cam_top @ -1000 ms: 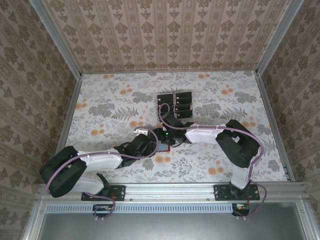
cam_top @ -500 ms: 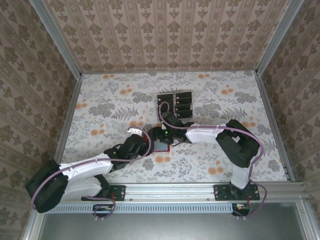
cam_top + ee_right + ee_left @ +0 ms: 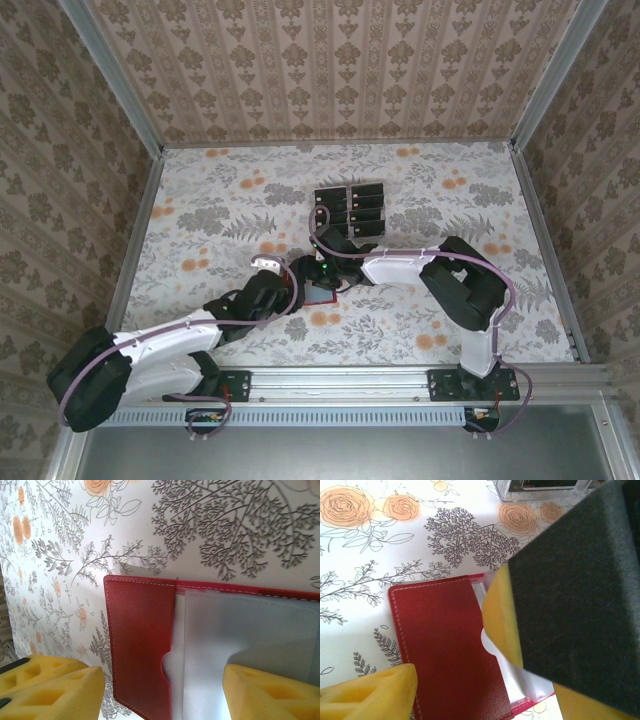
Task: Put the credit cards into the card holder
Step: Flip over the card slot in the card holder.
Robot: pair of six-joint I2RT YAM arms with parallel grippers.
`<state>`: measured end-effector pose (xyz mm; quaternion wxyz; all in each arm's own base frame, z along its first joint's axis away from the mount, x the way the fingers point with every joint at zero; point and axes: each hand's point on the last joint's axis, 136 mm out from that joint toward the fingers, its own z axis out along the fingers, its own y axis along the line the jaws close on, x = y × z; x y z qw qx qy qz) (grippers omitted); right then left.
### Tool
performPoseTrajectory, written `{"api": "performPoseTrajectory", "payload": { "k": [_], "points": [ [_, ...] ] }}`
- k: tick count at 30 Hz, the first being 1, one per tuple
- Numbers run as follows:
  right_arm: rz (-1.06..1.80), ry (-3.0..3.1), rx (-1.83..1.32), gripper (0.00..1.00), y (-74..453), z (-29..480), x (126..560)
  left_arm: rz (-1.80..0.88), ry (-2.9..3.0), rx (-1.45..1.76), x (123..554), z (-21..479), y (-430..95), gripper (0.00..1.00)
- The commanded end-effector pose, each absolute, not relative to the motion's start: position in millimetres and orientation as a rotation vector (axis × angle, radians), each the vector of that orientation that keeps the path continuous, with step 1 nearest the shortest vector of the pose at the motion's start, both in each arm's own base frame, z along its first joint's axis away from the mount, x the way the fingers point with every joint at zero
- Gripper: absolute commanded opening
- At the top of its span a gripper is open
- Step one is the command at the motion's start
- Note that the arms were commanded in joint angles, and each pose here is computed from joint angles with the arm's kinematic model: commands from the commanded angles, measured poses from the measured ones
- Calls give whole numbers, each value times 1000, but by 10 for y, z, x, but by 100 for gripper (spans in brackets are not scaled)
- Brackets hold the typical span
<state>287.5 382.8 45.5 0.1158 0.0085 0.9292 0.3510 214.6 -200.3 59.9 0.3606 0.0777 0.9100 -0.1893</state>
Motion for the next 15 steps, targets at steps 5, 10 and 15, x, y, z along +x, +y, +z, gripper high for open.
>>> {"api": "performPoseTrajectory", "payload": {
  "k": [5,10,15],
  "points": [
    [1001,2759,41,66,3854,376,2853,-492,2361,225,2164,492,-2058,74],
    [1020,2753,42,65,3869,401,2847,-456,2388,222,2192,395,-2071,74],
    [1039,2739,37,66,3884,469,2863,-387,2442,217,2194,224,-2032,74]
  ]
}}
